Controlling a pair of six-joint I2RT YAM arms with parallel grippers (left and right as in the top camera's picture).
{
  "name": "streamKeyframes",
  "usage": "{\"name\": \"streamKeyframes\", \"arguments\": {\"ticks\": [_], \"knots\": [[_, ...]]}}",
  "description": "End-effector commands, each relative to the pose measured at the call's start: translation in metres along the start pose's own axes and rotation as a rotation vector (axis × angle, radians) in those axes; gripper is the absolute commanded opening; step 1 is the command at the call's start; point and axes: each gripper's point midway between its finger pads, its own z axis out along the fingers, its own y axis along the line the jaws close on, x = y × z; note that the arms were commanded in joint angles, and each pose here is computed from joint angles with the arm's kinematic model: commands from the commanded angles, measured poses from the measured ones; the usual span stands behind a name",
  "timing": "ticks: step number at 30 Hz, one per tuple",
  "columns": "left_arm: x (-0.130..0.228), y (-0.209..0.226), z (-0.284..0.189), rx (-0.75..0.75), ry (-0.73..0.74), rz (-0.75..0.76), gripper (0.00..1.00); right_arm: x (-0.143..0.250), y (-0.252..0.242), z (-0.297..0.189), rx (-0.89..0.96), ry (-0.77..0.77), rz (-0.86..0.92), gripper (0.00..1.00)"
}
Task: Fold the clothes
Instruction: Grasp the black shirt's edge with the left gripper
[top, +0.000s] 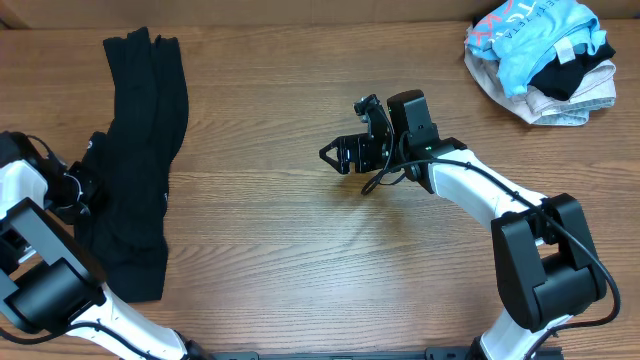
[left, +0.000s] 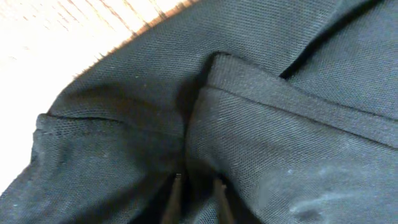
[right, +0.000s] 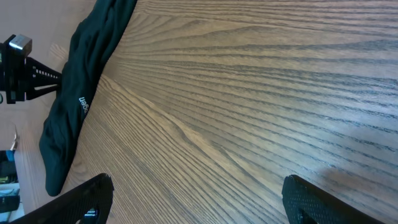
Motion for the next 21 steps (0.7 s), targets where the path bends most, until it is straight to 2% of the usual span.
{"name": "streamKeyframes", "arguments": {"ticks": [1,3,7,11,14,16,19,21], "knots": [[-0.006,-0.008,0.001,0.021,-0.006,0.008,0.3,-0.01,0.004,-0.002,0.0,-0.023,-0.014,0.91],[-0.006,-0.006,0.002,0.012,-0.008,0.008,0.34,-0.01,0.004,-0.002,0.0,-0.022,-0.014,0.91],[-0.008,0.001,0.001,-0.03,-0.018,0.02,0.34,-0.01,0.004,-0.002,0.0,-0.022,-0.014,0.91],[-0.009,0.002,0.002,-0.048,-0.025,0.046,0.22,-0.011,0.002,-0.002,0.007,-0.025,-0.014,0.91],[-0.012,-0.002,0.002,-0.042,-0.039,0.057,0.2,-0.011,0.001,-0.002,0.014,-0.026,-0.014,0.91],[-0.015,-0.004,0.002,-0.037,-0.053,0.062,0.24,-0.011,0.001,-0.002,0.014,-0.026,-0.014,0.91],[-0.022,-0.007,0.0,-0.031,-0.079,0.07,0.39,-0.011,0.001,-0.002,0.014,-0.026,-0.013,0.91],[-0.029,-0.01,-0.002,-0.025,-0.103,0.094,0.45,-0.011,0.001,-0.002,0.014,-0.025,-0.013,0.91]]}}
